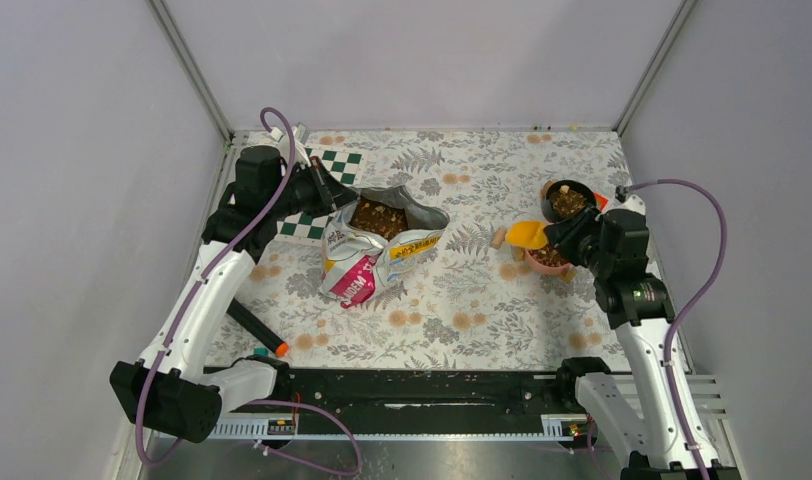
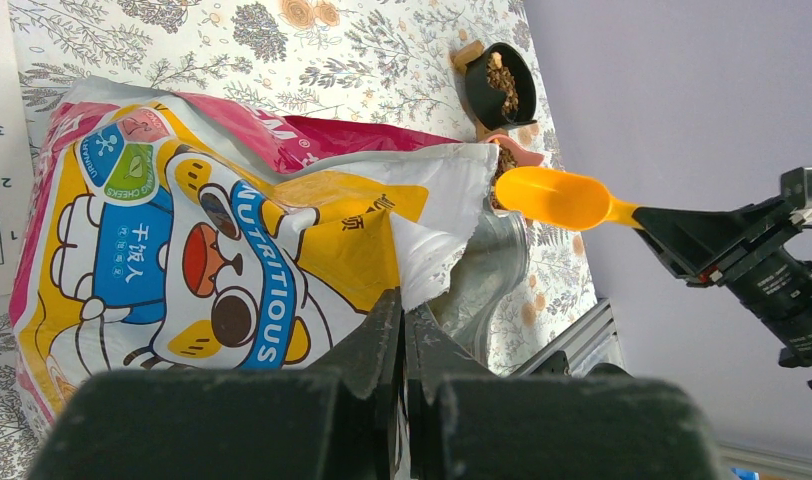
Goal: Serve the pet food
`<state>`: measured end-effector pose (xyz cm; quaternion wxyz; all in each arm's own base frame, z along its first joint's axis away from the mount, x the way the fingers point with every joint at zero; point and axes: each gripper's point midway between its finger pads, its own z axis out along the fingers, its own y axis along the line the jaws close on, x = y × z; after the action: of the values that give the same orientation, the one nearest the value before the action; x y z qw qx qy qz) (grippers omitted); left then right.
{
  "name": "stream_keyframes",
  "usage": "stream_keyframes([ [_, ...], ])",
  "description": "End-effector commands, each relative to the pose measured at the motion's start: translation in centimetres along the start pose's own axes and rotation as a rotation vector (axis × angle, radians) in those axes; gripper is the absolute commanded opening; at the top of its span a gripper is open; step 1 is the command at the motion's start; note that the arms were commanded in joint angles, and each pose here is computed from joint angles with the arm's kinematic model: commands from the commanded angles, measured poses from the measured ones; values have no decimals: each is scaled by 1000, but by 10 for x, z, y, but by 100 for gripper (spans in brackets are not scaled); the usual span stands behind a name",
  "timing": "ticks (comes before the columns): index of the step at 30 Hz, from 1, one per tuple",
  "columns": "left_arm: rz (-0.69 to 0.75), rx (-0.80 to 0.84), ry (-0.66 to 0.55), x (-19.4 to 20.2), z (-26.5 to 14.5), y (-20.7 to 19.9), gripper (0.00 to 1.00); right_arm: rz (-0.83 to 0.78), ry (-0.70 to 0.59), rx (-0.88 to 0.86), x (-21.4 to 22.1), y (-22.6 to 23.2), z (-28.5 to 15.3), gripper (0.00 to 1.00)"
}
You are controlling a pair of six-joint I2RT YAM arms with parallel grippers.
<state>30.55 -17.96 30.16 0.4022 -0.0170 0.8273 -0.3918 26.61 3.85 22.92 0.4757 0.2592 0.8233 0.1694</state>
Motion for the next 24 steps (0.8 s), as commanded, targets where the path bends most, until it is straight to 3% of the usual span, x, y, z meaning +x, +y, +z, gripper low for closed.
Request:
stream_keyframes([
  [1,28,6,-21,-3,-4,0,0,99,209,-363,47,54,-10,15],
  [9,25,8,-13,0,-3,1,0,250,545,-454,142,33,-4,8],
  [15,26,5,-18,-1,-3,2,0,236,619,-345,179,-1,1,10],
  [17,26,2,-17,-1,-3,2,0,209,606,-247,185,-19,6,16],
  [19,24,2,-18,-1,-2,2,0,182,575,-171,186,-35,10,29],
  [22,23,-2,-20,-1,-2,3,0,137,489,-69,175,-53,13,59],
  [24,22,-5,-19,-1,-2,4,0,114,400,-36,159,-58,13,71],
])
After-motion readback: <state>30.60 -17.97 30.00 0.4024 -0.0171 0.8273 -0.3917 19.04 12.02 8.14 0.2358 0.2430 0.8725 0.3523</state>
